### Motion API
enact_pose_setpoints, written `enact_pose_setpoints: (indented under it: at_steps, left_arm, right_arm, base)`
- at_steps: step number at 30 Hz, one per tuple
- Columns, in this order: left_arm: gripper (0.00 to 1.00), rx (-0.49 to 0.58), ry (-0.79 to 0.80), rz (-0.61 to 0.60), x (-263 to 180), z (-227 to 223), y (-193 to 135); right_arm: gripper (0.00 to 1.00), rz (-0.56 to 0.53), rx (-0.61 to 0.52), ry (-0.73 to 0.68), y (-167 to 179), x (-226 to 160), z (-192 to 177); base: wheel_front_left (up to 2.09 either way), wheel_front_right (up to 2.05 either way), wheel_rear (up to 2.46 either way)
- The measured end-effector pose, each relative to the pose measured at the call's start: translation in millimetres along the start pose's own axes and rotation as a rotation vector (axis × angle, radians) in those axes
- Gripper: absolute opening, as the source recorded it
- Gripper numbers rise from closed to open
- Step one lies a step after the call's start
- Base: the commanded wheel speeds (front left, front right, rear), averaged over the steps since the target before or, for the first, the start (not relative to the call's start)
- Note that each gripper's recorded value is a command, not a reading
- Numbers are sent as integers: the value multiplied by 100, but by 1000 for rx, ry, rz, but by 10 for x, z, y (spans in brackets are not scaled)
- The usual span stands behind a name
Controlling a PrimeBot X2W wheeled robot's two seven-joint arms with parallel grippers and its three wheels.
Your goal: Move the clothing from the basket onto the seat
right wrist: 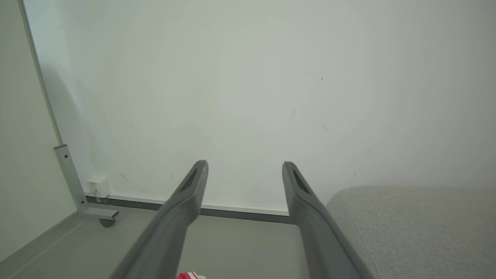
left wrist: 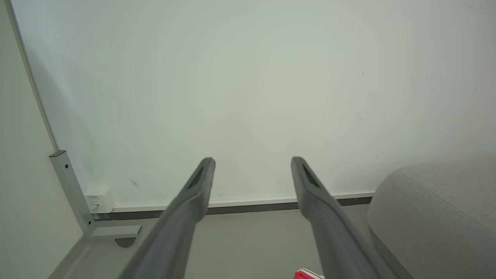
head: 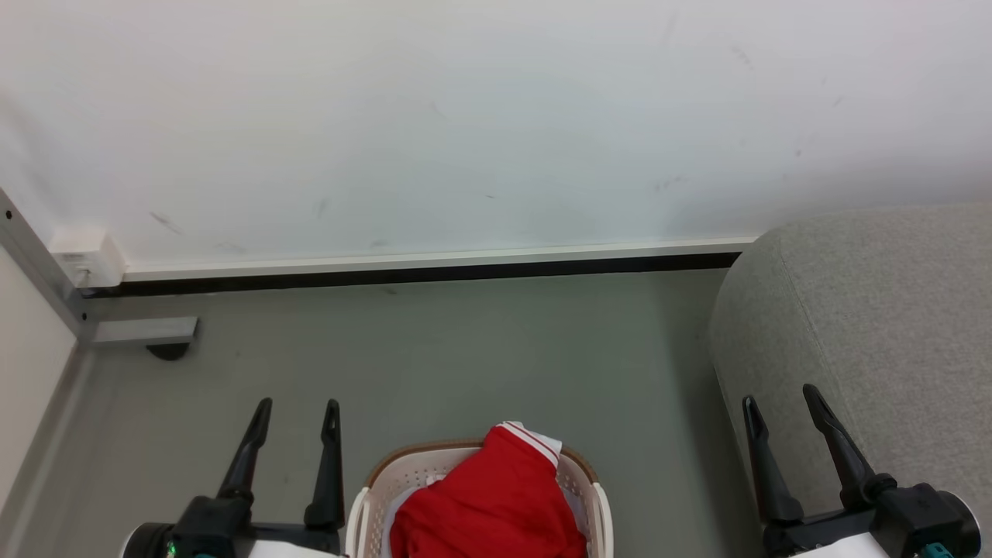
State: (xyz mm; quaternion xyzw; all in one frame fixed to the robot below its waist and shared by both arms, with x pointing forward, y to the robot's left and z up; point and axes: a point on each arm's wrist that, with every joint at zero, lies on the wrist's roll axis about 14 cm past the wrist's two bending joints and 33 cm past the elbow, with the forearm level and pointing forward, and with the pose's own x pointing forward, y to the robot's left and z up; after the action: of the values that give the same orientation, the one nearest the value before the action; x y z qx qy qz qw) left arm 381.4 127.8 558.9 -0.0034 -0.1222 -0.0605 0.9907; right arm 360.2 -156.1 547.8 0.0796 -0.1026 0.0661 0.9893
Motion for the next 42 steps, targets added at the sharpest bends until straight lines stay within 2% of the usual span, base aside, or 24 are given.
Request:
enact_pose_setpoints:
  at_steps: [9, 17, 25, 35, 42]
  left_arm:
    - [100, -29, 18, -39, 156, -110, -124]
    - [100, -100, 149, -115, 485, -682, -367]
    - [100, -171, 497, -205, 607, -1718, -648]
    - [100, -112, 956, -360, 372, -2968, -838]
    - [100, -45, 1149, -504, 152, -3619, -1079]
  right_arm:
    - [100, -38, -12, -16, -142, 46, 47]
    - [100, -89, -34, -1, -367, 221, -33]
    - [100, -145, -33, 14, -607, 366, -131]
    - [100, -165, -51, 23, -768, 551, -213]
    - [100, -206, -56, 21, -962, 643, -265]
  base:
    - [0, 0, 0]
    - [0, 0, 0]
    - [0, 0, 0]
    - [0, 0, 0]
    - [0, 0, 0]
